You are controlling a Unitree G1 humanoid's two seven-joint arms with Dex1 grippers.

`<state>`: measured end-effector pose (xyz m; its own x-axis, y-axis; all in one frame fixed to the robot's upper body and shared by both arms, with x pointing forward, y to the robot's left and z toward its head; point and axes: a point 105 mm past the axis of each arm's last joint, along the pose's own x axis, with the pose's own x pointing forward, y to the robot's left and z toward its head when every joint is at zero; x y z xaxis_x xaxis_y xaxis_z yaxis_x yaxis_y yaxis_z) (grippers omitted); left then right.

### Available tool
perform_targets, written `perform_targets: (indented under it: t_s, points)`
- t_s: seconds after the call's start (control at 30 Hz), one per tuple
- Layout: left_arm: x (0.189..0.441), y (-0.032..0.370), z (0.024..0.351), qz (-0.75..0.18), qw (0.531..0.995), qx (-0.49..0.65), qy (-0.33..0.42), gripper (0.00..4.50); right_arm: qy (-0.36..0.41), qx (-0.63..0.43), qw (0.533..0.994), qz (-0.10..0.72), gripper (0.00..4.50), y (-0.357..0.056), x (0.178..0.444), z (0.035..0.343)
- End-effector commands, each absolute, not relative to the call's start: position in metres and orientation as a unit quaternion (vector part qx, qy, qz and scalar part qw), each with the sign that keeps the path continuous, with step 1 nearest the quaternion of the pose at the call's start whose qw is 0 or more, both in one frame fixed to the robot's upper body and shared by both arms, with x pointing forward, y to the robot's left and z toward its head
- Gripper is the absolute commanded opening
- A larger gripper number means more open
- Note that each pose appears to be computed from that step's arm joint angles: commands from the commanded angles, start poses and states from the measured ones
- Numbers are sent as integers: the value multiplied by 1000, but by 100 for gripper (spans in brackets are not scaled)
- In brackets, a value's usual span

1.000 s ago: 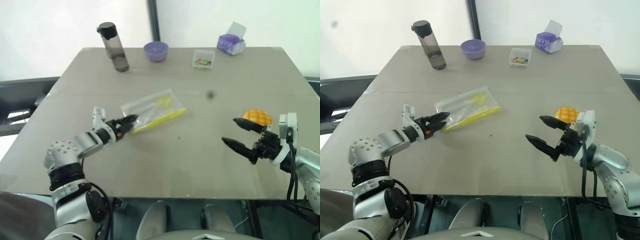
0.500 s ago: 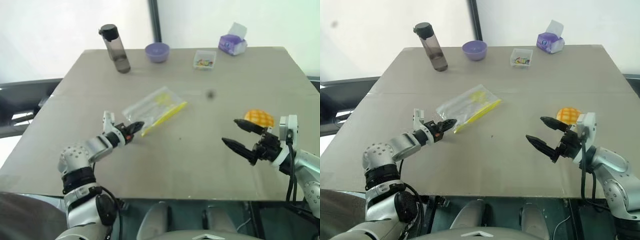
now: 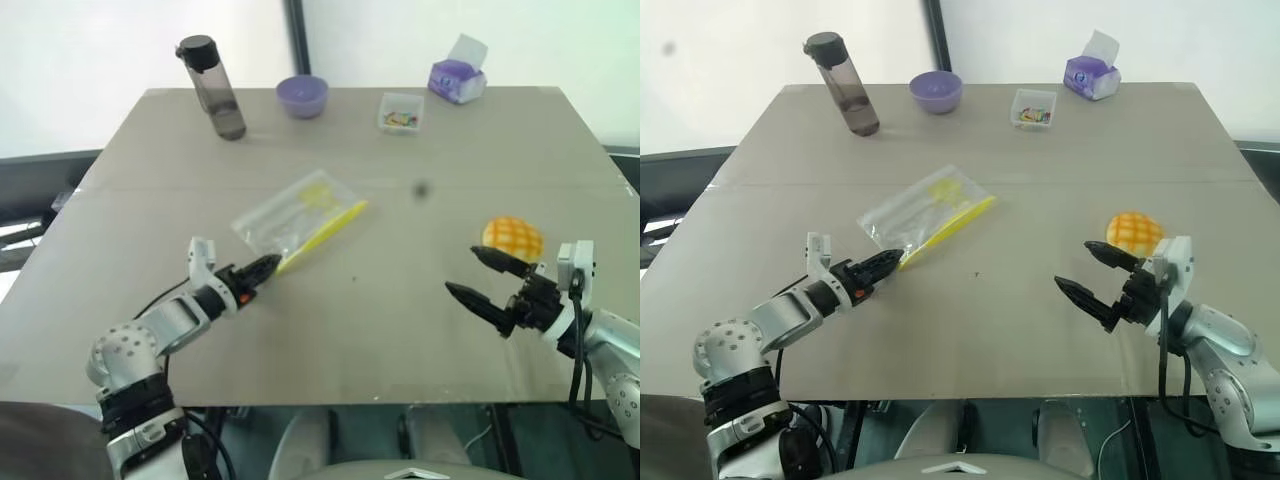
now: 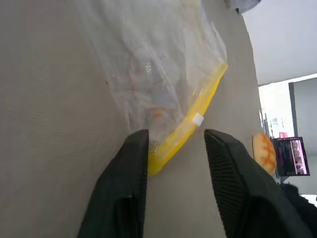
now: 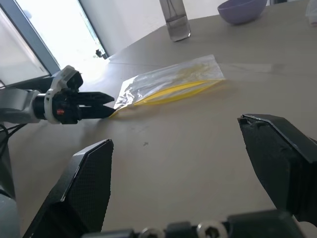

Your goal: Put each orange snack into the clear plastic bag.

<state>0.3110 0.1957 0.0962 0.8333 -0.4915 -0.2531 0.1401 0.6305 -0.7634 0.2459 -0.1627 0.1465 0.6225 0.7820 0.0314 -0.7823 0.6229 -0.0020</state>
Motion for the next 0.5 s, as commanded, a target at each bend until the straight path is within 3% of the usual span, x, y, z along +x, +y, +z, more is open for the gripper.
perform_targets:
  t_s: [0.03, 0.07, 0.2, 0.3, 0.5]
  points:
    - [314, 206, 80, -75, 901, -350, 246, 397, -39, -11, 897, 441, 450, -160, 242, 157]
    - [314, 202, 85, -68, 900, -363, 231, 428, -38, -11, 897, 440, 450, -160, 242, 156]
    - [302, 211, 92, -17, 897, -399, 188, 428, -37, -13, 897, 440, 450, -161, 242, 157]
    - [300, 213, 121, -39, 881, -459, 111, 428, -34, -12, 899, 437, 450, -164, 242, 156]
    - [301, 236, 133, 2, 908, -408, 93, 428, -30, -15, 896, 443, 450, -164, 244, 154]
